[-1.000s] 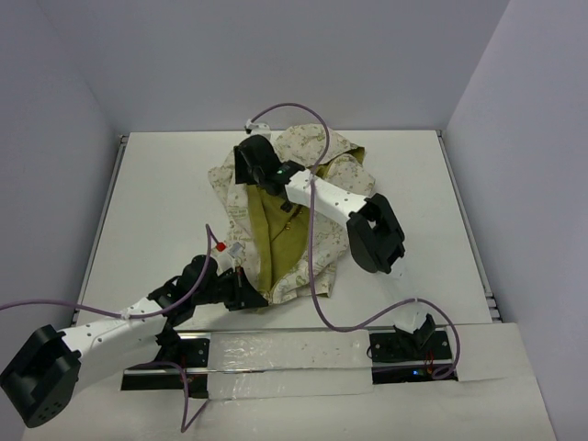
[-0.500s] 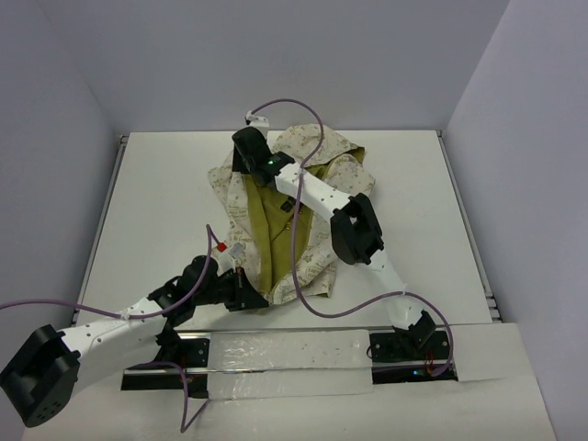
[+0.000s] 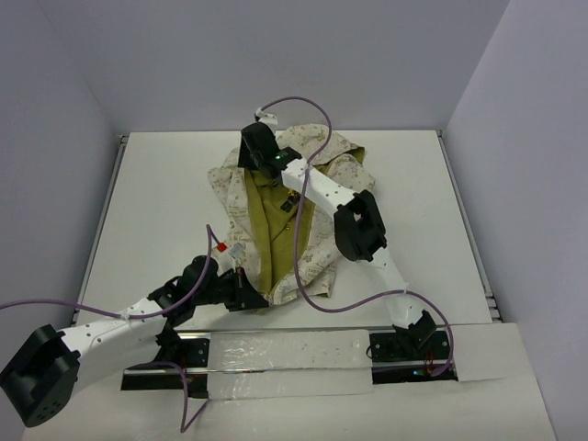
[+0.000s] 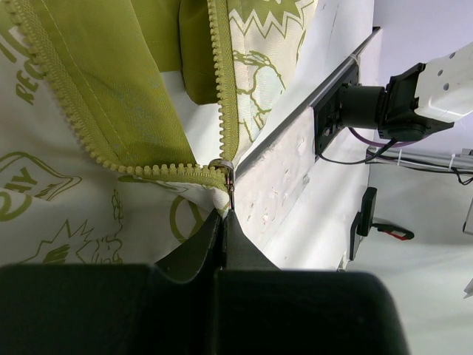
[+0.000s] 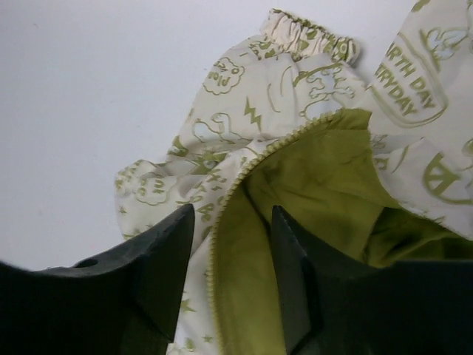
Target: Zip up the jacket
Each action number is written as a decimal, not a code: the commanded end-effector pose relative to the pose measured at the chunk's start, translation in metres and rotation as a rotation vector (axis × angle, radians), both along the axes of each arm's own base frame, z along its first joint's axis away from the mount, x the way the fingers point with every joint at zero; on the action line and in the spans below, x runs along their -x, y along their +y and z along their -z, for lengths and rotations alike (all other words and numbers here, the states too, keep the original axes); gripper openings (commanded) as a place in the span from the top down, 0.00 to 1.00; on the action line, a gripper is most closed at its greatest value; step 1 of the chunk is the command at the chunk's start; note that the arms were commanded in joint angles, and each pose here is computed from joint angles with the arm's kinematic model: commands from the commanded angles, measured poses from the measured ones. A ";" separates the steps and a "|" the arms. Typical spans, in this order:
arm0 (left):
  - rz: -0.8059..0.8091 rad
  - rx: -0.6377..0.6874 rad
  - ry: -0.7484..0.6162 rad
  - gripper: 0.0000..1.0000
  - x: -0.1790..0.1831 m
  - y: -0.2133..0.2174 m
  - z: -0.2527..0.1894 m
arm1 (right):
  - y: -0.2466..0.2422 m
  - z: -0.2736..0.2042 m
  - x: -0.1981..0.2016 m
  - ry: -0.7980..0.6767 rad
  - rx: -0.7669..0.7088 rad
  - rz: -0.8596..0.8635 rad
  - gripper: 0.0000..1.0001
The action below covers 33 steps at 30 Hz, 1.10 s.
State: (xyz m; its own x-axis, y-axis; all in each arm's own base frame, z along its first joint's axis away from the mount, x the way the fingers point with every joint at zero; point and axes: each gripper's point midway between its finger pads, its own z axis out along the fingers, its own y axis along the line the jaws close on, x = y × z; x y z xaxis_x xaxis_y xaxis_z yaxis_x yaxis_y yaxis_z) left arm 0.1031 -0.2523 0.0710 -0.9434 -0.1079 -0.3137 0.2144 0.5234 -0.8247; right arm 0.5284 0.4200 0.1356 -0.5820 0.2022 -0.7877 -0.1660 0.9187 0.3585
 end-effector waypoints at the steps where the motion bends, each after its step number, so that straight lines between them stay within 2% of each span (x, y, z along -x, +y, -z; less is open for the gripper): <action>1: 0.015 0.021 -0.027 1.00 0.000 -0.004 -0.007 | 0.006 -0.008 -0.003 -0.013 -0.035 -0.019 0.36; 6: 0.017 0.020 -0.027 1.00 0.000 -0.004 -0.007 | 0.012 0.004 -0.004 0.002 -0.034 -0.025 0.36; 9: 0.019 0.020 -0.027 1.00 0.000 -0.004 -0.006 | 0.014 0.014 -0.004 0.014 -0.025 -0.028 0.44; 12: 0.020 0.019 -0.024 1.00 0.000 -0.004 -0.006 | 0.015 0.023 -0.004 0.026 -0.014 -0.027 0.62; 15: 0.020 0.021 -0.024 1.00 0.001 -0.004 -0.006 | 0.012 0.022 -0.003 0.022 -0.008 -0.017 0.88; 18: 0.018 0.021 -0.021 1.00 0.001 -0.004 -0.005 | 0.006 0.009 -0.001 0.004 -0.005 -0.009 0.98; 24: 0.018 0.021 -0.023 1.00 0.001 -0.004 -0.005 | -0.020 -0.034 0.003 -0.056 -0.052 0.010 1.00; 33: 0.013 0.023 -0.026 1.00 0.001 -0.003 -0.006 | -0.060 -0.058 -0.008 -0.081 -0.156 -0.043 1.00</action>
State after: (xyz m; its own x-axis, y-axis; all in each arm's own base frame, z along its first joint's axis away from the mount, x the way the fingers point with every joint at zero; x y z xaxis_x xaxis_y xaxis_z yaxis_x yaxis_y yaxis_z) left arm 0.1020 -0.2527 0.0711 -0.9438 -0.1042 -0.3137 0.2165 0.5222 -0.8249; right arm 0.5157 0.3784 0.1269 -0.6256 0.2169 -0.7494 -0.1733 0.8979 0.4046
